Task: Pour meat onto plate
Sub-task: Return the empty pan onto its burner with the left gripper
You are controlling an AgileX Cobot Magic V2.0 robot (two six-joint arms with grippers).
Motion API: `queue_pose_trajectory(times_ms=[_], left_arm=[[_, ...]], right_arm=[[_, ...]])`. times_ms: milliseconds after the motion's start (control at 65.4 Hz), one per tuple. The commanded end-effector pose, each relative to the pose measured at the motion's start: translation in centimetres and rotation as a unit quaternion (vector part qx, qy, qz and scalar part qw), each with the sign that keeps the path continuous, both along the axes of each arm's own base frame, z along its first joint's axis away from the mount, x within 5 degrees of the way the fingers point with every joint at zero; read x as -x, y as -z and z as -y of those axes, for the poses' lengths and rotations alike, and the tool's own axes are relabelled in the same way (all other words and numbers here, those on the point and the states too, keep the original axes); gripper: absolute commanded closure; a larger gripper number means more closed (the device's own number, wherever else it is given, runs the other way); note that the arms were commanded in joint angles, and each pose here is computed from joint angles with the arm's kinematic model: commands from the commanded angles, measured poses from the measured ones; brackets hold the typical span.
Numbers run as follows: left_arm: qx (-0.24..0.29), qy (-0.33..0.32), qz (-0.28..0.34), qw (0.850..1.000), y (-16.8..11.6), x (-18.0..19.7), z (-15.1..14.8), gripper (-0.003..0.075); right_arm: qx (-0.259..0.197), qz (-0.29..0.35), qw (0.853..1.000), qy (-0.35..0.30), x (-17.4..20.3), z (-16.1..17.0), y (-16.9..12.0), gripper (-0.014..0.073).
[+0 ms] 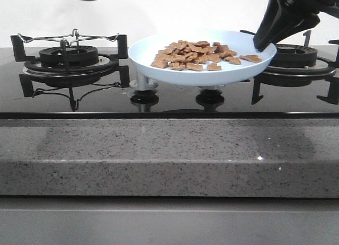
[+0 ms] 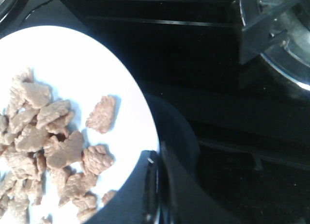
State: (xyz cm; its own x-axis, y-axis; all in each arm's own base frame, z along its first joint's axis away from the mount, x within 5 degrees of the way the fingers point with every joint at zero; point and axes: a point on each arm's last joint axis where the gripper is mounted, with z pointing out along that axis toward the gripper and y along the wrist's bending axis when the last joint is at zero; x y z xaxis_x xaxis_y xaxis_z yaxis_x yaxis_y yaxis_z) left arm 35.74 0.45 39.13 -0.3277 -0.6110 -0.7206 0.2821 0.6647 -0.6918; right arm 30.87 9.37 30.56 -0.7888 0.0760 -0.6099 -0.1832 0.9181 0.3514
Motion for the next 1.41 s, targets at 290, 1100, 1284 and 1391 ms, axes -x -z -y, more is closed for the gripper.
queue_pose_trajectory(times_ms=[290,1100,1284,1391], left_arm=[[0.172,0.058,-0.040,0.983,2.5,-2.7,-2.3,0.0741],[0.162,-0.004,-0.080,0.984,5.4,-4.3,-4.4,0.0741],[0.145,0.018,-0.084,0.986,5.5,-4.1,-4.0,0.0740],[0.124,0.026,-0.090,0.988,5.8,-4.0,-3.9,0.0740]], right_arm=[[-0.020,0.054,0.998,0.012,0.3,0.2,-2.5,0.0663],[-0.020,0.054,0.998,0.012,0.3,0.2,-2.5,0.0663],[-0.020,0.054,0.998,0.012,0.3,0.2,-2.5,0.0663],[-0.020,0.054,0.998,0.012,0.3,0.2,-2.5,0.0663]])
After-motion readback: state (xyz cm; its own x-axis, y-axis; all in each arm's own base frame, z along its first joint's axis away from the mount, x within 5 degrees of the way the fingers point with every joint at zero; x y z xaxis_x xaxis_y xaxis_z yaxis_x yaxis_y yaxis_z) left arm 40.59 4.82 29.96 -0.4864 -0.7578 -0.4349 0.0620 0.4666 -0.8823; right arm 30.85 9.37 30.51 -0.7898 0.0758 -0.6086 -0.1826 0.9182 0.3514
